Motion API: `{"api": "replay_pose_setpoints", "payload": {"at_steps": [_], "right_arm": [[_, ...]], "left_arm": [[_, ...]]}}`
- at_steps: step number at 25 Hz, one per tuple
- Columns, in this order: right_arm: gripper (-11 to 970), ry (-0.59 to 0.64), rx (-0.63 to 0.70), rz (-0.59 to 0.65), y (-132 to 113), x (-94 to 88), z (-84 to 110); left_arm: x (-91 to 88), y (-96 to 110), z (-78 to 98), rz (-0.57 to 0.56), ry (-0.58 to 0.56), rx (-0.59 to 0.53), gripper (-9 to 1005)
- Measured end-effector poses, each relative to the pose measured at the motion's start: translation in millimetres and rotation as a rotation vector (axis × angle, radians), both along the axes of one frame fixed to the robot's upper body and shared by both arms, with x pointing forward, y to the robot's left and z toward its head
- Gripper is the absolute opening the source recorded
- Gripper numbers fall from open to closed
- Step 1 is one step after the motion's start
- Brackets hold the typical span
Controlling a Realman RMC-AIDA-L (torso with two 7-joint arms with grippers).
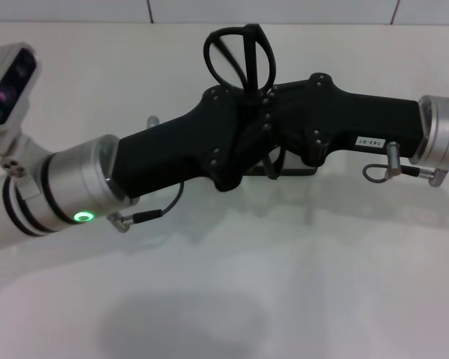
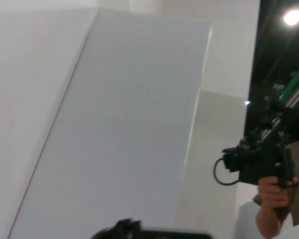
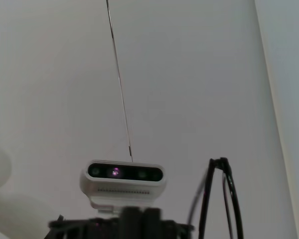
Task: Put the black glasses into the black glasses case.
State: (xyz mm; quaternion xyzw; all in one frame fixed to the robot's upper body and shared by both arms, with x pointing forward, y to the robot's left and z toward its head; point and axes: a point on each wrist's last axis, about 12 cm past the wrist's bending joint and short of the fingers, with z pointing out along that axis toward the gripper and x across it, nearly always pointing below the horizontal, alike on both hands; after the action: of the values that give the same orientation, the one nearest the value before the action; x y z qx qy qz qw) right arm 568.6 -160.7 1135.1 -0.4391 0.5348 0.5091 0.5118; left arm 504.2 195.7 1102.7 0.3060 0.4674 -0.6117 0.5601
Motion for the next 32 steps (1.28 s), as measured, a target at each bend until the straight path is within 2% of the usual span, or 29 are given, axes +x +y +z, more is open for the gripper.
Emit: {"api": "replay_pose_setpoints", "payload": {"at_steps": [3,7,11,14,17,22,32], "right_arm": [[141,0.004,-0.013,-0.011,-4.2,1.1,-0.3],[142,0.003,-0.122,-0.009,-7.4,7.1,6.6],[143,0.008,-0.420,-0.012,2.2,20.2,26.7],[143,-0.022,-0.775,-0.031,27.0,35.4,55.9],[144,-0.044,-0.922,-0.020,48.6,43.3,67.3],[145,-0.100,-1.093,0.006,74.8,54.1,61.7],[148,-0.244,-1.199,0.008,100.4,61.1,45.3]], "left_arm": [[-4.6,5.2,0.4,-0.009,-0.008,-0.014,39],[-16.7,33.4,2.8,0.001,-0.041,-0.040,39],[-24.6,56.7,2.6,0.070,-0.047,-0.067,39],[-29.6,66.8,1.1,0.120,-0.047,-0.084,39],[-33.0,69.8,-0.9,0.144,-0.048,-0.088,39],[-40.0,61.1,-8.0,0.156,-0.058,-0.090,39],[-52.0,64.9,-16.1,0.195,-0.035,-0.093,39]]}}
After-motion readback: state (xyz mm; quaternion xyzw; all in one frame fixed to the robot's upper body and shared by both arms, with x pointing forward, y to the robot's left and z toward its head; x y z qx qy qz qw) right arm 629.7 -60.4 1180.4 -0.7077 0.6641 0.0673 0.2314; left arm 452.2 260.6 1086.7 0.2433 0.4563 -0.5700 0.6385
